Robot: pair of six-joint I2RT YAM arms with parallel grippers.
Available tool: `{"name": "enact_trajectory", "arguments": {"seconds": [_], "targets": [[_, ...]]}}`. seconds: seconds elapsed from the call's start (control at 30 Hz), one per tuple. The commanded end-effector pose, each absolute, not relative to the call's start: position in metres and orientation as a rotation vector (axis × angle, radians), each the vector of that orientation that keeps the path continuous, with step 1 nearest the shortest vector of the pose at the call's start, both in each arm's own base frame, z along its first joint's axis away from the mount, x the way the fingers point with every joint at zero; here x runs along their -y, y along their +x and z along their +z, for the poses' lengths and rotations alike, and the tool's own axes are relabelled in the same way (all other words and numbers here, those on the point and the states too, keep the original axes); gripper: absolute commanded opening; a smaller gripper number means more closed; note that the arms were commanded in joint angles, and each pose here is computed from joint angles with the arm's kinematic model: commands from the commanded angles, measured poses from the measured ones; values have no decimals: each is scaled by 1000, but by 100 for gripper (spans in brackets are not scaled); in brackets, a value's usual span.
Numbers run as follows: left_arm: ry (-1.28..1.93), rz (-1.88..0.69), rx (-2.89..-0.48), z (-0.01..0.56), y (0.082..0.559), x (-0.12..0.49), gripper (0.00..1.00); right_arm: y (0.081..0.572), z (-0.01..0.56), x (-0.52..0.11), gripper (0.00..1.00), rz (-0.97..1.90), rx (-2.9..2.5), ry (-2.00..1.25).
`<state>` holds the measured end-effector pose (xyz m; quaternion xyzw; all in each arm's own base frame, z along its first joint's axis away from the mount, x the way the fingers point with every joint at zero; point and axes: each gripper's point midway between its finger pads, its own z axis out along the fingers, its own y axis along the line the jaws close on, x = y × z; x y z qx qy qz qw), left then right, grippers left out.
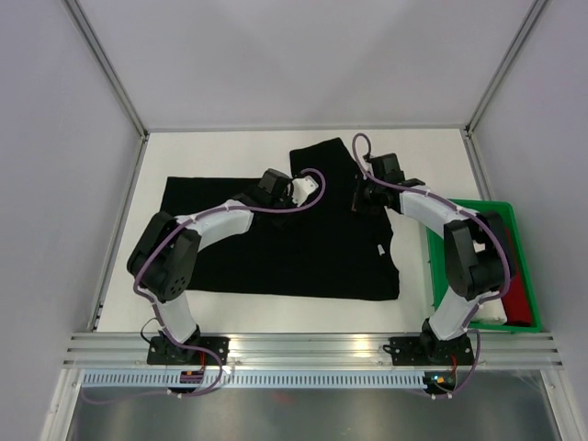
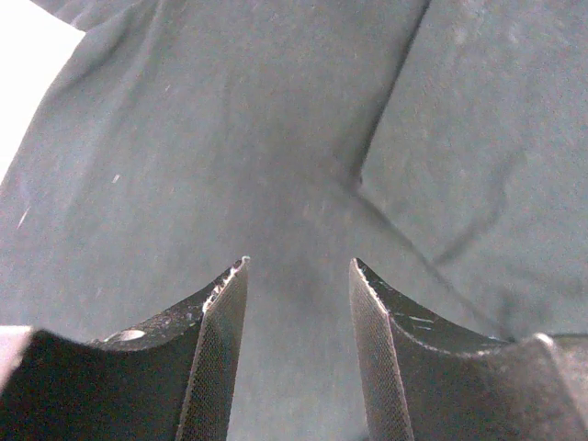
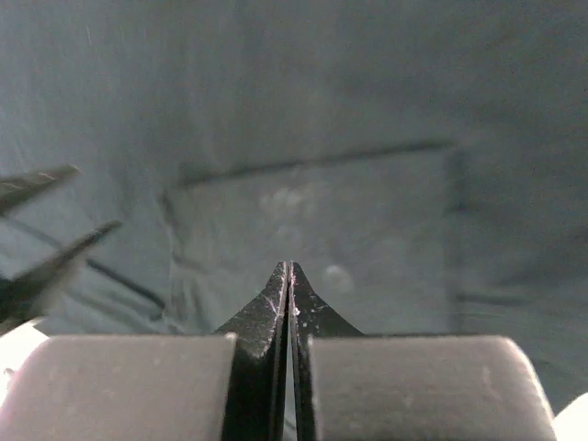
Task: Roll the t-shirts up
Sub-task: Fold the tshirt
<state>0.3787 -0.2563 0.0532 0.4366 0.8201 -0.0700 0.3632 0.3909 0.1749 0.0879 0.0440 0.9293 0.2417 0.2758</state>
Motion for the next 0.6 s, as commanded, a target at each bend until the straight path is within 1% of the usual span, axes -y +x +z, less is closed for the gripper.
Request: {"name": "enact_trajectory", "arguments": {"seconds": [0.0,0.1,0.17,0.2,0.27,0.37,0.57], "targets": [[1075,-255,-2058,94,364,259,53,385,64,-197,0,728,-2533,110],[1148,-325,-2041,91,339,280,54,390,53,-195,0,692,-2546,131],[1195,-292,-2041,80,334,288,54,394,46,-191,0,650,-2552,141],[1227,-291,-2060,66,331,295,53,394,43,-189,0,634,-2562,144],[1237,-291,-2084,54,334,299,52,396,33,-187,0,604,-2587,140],[1261,-262,-2149,22,337,298,50,393,17,-184,0,580,-2625,148],[1265,-256,-2155,20,343,302,49,397,7,-171,0,482,-2642,175]]}}
